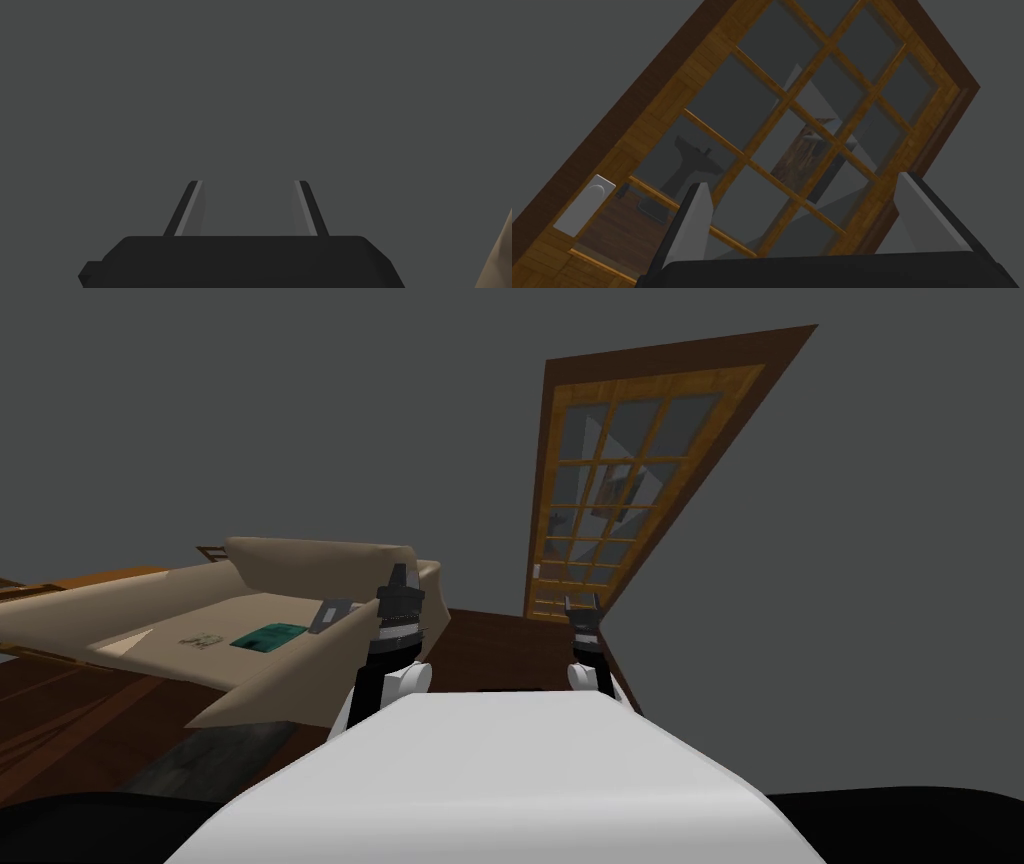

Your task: Pull the door open

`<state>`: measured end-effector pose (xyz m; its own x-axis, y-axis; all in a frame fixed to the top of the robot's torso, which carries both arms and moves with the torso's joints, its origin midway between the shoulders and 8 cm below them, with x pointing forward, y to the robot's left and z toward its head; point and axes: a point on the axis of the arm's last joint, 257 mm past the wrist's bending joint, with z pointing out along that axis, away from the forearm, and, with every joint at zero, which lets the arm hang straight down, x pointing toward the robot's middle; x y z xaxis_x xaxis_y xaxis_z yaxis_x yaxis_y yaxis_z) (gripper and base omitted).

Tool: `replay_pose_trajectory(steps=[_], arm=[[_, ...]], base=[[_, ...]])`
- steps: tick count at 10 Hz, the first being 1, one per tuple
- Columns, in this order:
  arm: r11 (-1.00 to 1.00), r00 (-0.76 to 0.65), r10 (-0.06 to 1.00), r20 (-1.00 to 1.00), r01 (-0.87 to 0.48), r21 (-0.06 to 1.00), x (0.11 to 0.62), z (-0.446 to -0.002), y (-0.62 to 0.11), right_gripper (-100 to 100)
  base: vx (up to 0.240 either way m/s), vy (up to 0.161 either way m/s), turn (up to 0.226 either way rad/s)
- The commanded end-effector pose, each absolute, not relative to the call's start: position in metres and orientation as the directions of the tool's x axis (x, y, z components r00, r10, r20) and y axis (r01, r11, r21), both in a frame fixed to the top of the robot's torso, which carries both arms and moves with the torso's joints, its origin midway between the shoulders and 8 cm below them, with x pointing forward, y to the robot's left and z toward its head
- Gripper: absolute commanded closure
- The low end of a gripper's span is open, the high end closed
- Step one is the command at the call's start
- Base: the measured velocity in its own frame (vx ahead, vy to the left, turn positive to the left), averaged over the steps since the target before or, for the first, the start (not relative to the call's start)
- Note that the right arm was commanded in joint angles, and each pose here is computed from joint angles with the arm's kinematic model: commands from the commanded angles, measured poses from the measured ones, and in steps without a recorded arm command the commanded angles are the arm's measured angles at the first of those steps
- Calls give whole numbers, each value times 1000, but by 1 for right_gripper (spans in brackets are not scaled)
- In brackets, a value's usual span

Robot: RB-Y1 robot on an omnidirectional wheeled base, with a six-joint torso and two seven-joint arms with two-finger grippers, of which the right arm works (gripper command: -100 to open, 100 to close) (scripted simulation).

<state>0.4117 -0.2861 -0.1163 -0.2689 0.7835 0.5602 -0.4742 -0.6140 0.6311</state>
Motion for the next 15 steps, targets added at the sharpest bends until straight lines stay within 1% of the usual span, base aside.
replay_pose_trajectory(steps=[1, 8, 15], arm=[[-647, -276, 756, 593, -450, 616, 416, -130, -285, -100], [-763, -278, 637, 718, -353, 541, 432, -180, -288, -100], [-853, -250, 510, 823, -273, 445, 443, -229, -293, -100]], base=[[100, 11, 14], [98, 12, 17], [104, 14, 16]])
